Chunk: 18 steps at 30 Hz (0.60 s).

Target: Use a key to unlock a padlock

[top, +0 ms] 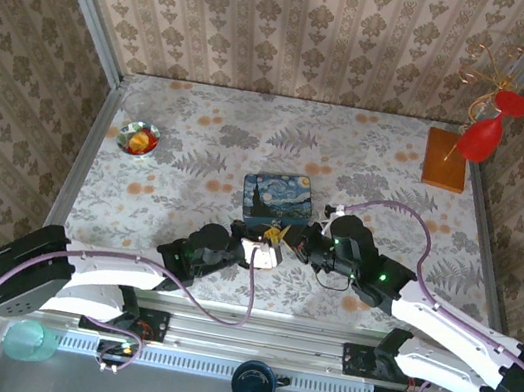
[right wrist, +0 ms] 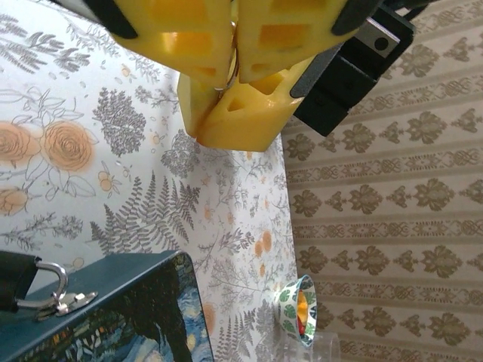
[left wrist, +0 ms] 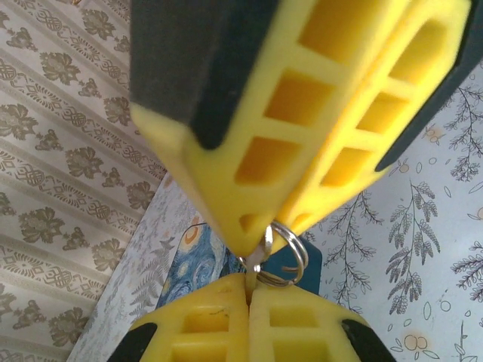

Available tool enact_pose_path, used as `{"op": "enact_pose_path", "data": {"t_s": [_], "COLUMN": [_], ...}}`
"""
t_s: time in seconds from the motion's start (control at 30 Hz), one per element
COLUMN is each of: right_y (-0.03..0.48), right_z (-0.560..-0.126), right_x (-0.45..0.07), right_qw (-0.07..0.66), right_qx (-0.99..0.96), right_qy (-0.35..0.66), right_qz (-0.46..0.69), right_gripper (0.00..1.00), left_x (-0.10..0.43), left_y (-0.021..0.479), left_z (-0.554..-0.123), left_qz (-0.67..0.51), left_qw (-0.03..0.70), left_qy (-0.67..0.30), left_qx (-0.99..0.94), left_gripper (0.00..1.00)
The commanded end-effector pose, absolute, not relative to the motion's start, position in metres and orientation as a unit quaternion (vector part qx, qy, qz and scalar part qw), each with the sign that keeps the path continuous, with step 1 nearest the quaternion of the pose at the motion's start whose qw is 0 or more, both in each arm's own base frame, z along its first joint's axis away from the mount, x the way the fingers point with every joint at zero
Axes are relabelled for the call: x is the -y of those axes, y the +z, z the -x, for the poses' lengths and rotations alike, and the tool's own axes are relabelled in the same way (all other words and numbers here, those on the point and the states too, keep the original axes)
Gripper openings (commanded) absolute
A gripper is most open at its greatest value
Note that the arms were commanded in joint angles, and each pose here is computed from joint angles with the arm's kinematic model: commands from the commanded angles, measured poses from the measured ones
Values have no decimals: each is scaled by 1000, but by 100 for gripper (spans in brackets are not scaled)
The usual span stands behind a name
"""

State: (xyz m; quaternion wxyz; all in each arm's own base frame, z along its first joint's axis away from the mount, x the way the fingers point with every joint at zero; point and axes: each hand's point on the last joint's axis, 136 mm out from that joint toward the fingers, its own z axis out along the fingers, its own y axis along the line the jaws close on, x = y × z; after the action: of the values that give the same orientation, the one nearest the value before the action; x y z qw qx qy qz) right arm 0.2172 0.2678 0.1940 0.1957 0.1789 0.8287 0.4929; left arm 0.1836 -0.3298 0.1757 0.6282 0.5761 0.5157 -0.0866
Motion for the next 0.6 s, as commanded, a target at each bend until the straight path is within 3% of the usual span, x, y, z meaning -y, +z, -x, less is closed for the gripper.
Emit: {"op": "enact_pose_path", "data": {"t_s": [0.0, 0.1, 0.27, 0.37, 0.57], "right_y": [206, 204, 212, 225, 241], "right_z": [-217, -219, -225, -229, -217], "right_x": [-270, -264, -264, -261, -256], "right_qw": [209, 222, 253, 318, 457], "right_qx": [-826, -826, -813, -795, -734], "right_qy": [498, 493, 512, 515, 488], "right_qz": [-163, -159, -115, -41, 118], "right_gripper": [1, 0, 0, 0, 0], "left_x": [328, 325, 315, 301, 293], "left_y": [185, 187, 191, 196, 213], "left_z": [-183, -184, -192, -199, -171], "left_qz": [-559, -550, -513, -466, -449], "left_qw": [640, 642, 630, 604, 552], "left_qy": [-101, -101, -115, -163, -314], "left_qx": [-518, -524, -572, -626, -629], "left_gripper": [0, 1, 26, 33, 39]}}
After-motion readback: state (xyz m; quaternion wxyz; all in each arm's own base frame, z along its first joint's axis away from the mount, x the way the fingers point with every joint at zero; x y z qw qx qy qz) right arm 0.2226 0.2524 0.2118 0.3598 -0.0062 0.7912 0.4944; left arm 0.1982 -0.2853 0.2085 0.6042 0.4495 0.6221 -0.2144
